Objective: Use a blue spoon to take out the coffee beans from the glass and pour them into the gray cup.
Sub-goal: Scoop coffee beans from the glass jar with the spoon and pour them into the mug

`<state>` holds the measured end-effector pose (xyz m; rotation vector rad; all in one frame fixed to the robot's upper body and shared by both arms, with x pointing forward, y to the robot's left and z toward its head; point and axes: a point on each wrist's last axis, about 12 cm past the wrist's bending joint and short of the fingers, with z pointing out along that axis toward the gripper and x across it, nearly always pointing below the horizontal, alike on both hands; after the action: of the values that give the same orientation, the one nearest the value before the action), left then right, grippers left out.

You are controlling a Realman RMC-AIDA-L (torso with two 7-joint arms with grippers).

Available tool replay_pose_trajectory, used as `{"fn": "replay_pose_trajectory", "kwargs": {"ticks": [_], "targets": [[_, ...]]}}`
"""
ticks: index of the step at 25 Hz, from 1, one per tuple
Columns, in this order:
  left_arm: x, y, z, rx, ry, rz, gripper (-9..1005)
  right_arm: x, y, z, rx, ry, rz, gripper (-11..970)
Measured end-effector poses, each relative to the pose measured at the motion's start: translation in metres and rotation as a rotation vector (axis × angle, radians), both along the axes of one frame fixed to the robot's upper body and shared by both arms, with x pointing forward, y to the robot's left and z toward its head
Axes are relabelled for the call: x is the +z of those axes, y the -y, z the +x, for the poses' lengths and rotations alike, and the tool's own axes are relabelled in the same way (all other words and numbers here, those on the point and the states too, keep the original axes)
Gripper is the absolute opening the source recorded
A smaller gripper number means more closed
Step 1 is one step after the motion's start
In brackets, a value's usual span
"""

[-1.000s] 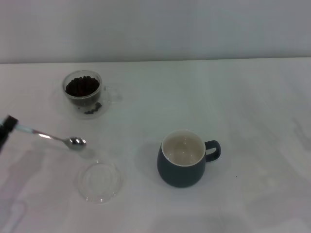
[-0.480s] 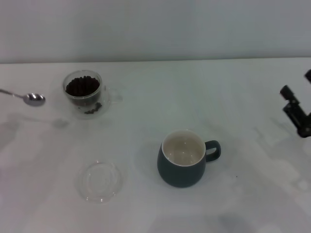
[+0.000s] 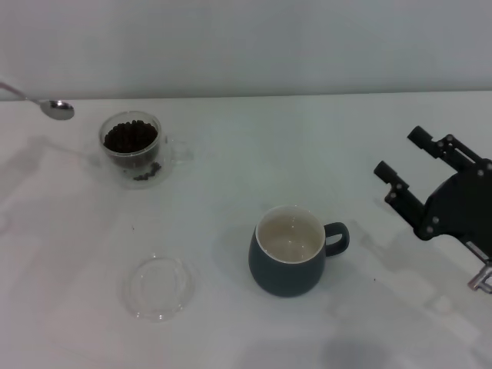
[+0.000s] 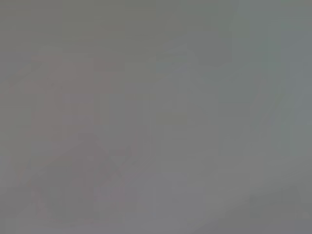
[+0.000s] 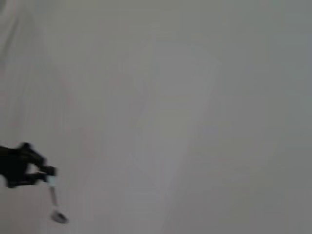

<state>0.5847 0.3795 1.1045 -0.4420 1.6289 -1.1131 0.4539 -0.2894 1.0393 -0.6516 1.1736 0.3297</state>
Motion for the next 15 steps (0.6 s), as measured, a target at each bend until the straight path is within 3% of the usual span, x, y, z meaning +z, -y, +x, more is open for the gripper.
{"fn": "replay_pose_trajectory", "kwargs": {"ticks": [10, 15], "targets": [[0.025, 0.015, 0.049, -0.037, -0.114, 0.107, 126, 0.001, -0.007, 0.001, 0.030, 0.017, -0.018, 577], [0.035, 0.038, 0.073, -0.092, -0.182, 0.209, 125, -0.002, -0.007, 0.003, 0.023, 0.001, -0.035, 574]]}}
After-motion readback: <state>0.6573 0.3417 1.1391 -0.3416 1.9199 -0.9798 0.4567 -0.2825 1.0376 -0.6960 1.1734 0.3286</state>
